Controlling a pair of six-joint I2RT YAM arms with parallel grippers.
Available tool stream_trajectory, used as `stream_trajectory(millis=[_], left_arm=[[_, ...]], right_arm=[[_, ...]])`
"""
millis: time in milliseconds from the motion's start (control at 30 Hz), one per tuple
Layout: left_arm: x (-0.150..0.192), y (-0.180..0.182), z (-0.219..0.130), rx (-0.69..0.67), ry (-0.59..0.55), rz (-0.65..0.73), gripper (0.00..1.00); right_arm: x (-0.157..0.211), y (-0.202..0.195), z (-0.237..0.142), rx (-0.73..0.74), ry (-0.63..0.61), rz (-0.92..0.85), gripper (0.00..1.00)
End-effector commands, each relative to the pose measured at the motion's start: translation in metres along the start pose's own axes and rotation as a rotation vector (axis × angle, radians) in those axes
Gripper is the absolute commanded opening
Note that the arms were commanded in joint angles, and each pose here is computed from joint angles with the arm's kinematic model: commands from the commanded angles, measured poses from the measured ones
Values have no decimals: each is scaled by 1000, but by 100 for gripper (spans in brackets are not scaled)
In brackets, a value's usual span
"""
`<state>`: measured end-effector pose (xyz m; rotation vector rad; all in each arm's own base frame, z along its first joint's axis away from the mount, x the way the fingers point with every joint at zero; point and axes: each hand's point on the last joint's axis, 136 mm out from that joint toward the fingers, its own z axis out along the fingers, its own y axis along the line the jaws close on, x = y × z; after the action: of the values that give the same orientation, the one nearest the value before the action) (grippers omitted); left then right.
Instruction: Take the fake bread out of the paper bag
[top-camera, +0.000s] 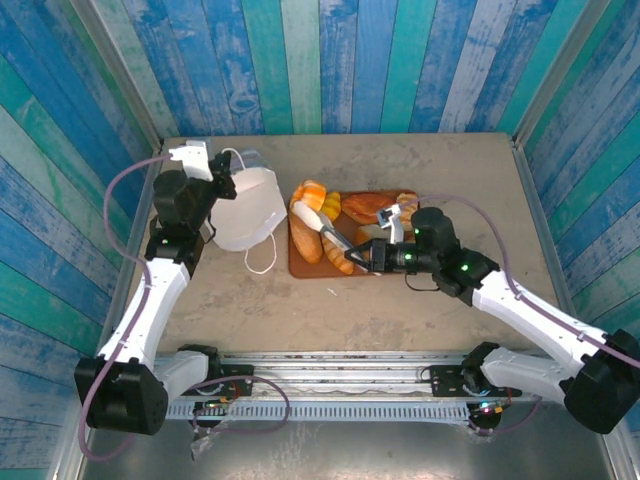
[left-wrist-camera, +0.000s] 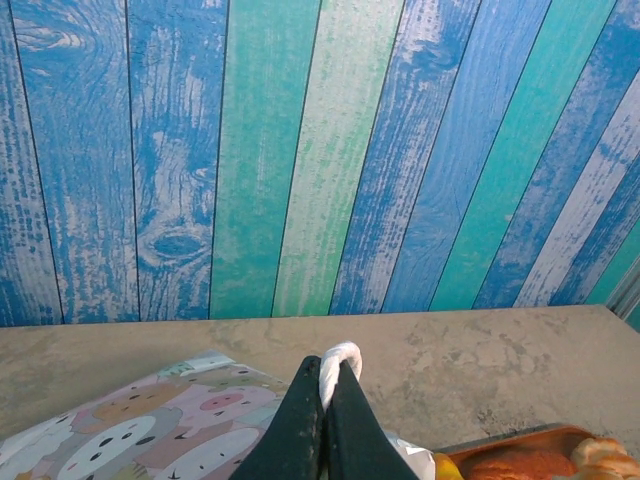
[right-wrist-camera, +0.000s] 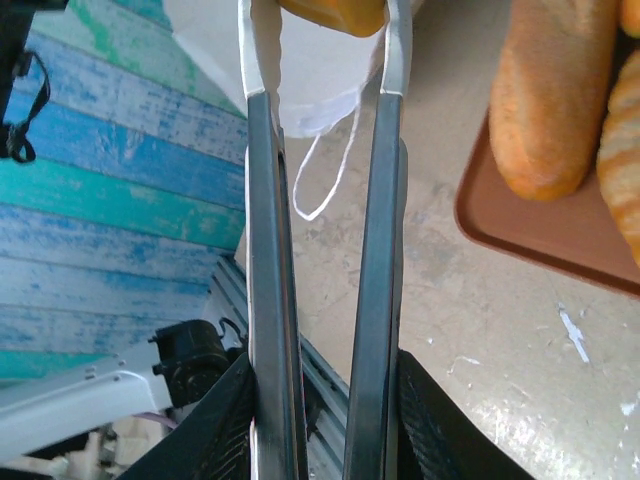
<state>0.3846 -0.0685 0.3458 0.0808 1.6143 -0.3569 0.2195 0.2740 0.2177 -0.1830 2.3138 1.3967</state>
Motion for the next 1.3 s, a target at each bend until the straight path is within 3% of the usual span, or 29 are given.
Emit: stream_trajectory(millis=[0,333,700,1100,1267], left_arm=[[-13,-5,-3,26,-38,-1,0],[-12,-12,-6,61,-28,-4,0],[-7,-13,-4,79,-25,-16,0],[6,-15,-1,103,-6,-51,0],[6,-16,-2,105,-8,-49,0]], right_arm=[[-10,7,-11,-118,-18,60,0],[-19,-28,-22,-129,-40,173,1],[-29,-52,-2,-132,-15,252,2],[-16,-87,6,-76,5,377,8],[-8,-98,7,-45,10,408,15]])
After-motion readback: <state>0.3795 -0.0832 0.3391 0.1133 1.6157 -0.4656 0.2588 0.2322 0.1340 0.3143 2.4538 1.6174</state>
